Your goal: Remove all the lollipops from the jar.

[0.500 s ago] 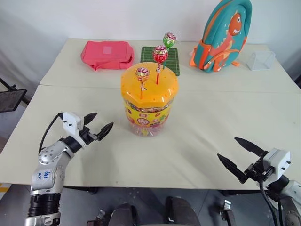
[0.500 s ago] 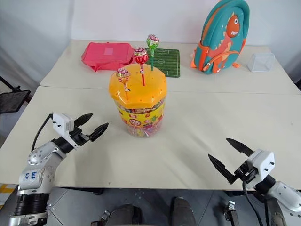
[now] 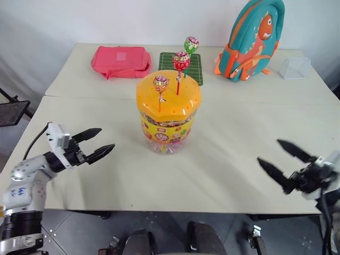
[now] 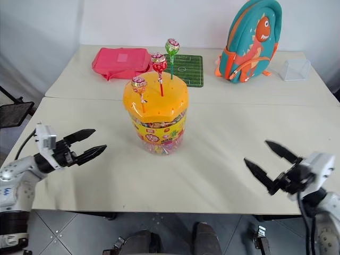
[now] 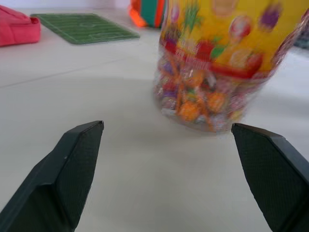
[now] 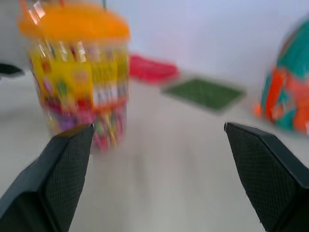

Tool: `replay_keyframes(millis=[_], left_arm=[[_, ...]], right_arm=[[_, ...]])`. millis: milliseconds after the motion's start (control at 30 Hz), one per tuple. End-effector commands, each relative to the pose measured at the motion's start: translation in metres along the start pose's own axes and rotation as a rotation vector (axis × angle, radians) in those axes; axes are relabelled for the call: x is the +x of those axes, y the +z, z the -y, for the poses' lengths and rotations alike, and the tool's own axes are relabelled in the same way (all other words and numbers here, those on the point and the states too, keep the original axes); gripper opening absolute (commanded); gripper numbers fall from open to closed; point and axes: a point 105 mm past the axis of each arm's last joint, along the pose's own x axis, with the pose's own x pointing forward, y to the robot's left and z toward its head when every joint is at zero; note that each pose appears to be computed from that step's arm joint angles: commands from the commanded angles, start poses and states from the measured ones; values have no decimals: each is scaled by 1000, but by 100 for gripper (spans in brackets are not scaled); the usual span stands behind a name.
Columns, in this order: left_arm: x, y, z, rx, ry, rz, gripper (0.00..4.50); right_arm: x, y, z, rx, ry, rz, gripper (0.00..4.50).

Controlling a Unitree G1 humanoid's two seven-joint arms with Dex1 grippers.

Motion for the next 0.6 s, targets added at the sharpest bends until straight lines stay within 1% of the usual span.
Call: replay_keyframes(millis=[33, 67, 133, 167, 233, 333, 367, 433, 467, 500, 600], left_arm=[[3, 55, 6, 51, -81, 165, 450], [13, 67, 14, 54, -127, 209, 450], [38, 82, 40, 50, -273, 261, 450], [45, 86, 47, 47, -309, 275, 450], [52, 90, 54, 51, -343, 286, 450], [75, 102, 68, 130, -415, 285, 450], [86, 104, 73, 169, -453, 261, 450], [108, 110, 89, 212, -550, 255, 450], [116, 109, 99, 241, -602, 243, 450], [121, 108, 105, 261, -632, 235, 450], [136, 106, 109, 258, -636, 218, 450]], right_arm=[[-2, 48, 2, -58, 23, 89, 447], [-2, 56, -2, -73, 38, 103, 447], [-5, 55, -10, -100, 97, 55, 447], [-7, 54, -12, -114, 111, 34, 447], [-8, 54, -12, -134, 123, 25, 447], [-10, 55, -7, -147, 141, 8, 447], [-9, 56, -9, -133, 165, 4, 447], [-4, 55, -20, -91, 244, -10, 447], [-1, 55, -24, -107, 265, -11, 447], [1, 56, -25, -123, 273, -9, 447], [3, 61, -23, -121, 241, 28, 447]])
